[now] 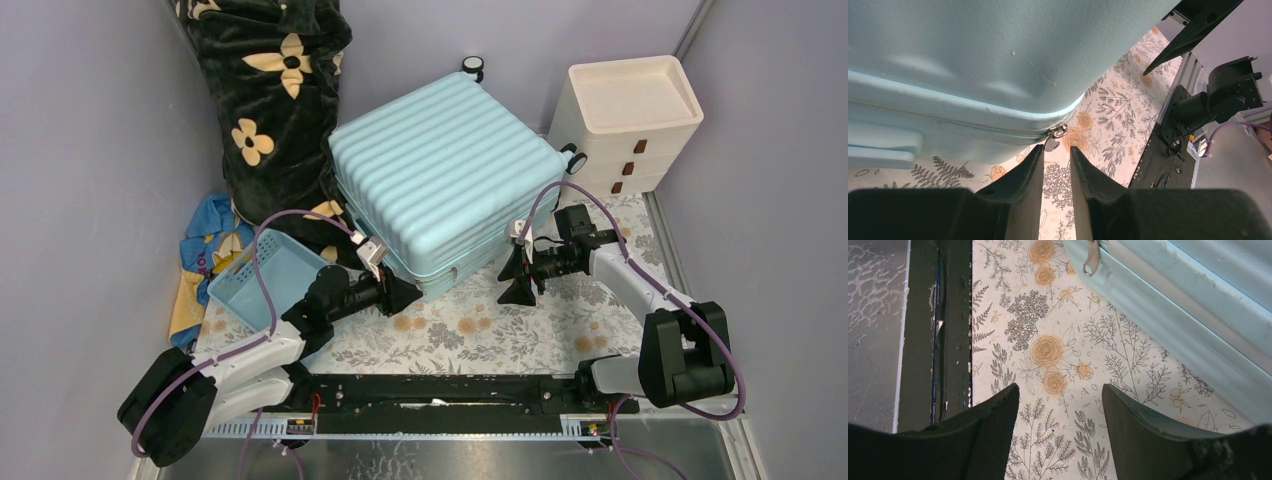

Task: Open, take out, and arrange the luggage
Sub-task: Unzip the luggage at the center of the board.

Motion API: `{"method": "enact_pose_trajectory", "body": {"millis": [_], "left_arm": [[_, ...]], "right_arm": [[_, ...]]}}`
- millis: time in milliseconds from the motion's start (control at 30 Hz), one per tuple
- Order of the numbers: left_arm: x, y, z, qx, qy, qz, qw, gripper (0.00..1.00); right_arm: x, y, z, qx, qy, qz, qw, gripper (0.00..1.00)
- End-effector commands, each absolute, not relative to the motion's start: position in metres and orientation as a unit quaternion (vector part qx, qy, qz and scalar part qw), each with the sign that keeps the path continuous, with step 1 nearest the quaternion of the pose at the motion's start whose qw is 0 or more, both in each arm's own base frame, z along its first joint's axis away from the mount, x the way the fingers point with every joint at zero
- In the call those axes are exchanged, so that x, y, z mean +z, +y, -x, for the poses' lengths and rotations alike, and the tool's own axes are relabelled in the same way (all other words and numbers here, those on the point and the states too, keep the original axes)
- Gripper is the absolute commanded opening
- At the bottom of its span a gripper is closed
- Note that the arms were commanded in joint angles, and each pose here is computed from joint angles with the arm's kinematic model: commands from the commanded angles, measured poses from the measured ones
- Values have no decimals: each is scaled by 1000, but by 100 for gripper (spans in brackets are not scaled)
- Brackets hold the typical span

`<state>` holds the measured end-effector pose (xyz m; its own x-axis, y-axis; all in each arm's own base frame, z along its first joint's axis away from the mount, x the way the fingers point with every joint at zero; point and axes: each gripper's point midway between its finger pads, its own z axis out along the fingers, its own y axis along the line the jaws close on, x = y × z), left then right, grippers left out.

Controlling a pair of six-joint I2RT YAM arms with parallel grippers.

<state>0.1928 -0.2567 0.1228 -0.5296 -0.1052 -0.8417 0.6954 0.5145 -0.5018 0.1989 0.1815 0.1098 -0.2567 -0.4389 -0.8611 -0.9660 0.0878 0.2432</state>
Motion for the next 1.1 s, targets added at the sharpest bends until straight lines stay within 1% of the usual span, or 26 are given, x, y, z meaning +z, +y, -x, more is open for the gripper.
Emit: {"method": "enact_pose_trajectory", "body": {"millis": [0, 167, 300, 500, 667, 833, 1067], "left_arm": [[145, -260, -194, -478, 716, -198, 468, 30], [141, -260, -193, -485, 719, -192, 460, 31], [134, -256, -200, -475, 735, -168, 454, 38], [126, -251, -209, -460, 748, -143, 457, 39], [132, -252, -210, -471, 737, -138, 465, 37], [136, -255, -208, -480, 729, -143, 467, 29], [141, -256, -203, -491, 719, -152, 469, 28]], "right_arm": [[122, 187, -203, 428, 651, 537, 324, 69], [122, 187, -203, 428, 651, 537, 324, 69], [122, 187, -203, 428, 651, 537, 323, 69], [123, 187, -203, 428, 650, 538, 324, 69], [122, 187, -203, 428, 651, 538, 322, 69], [122, 186, -203, 428, 651, 538, 322, 69], [121, 186, -203, 429, 652, 538, 319, 69]]}}
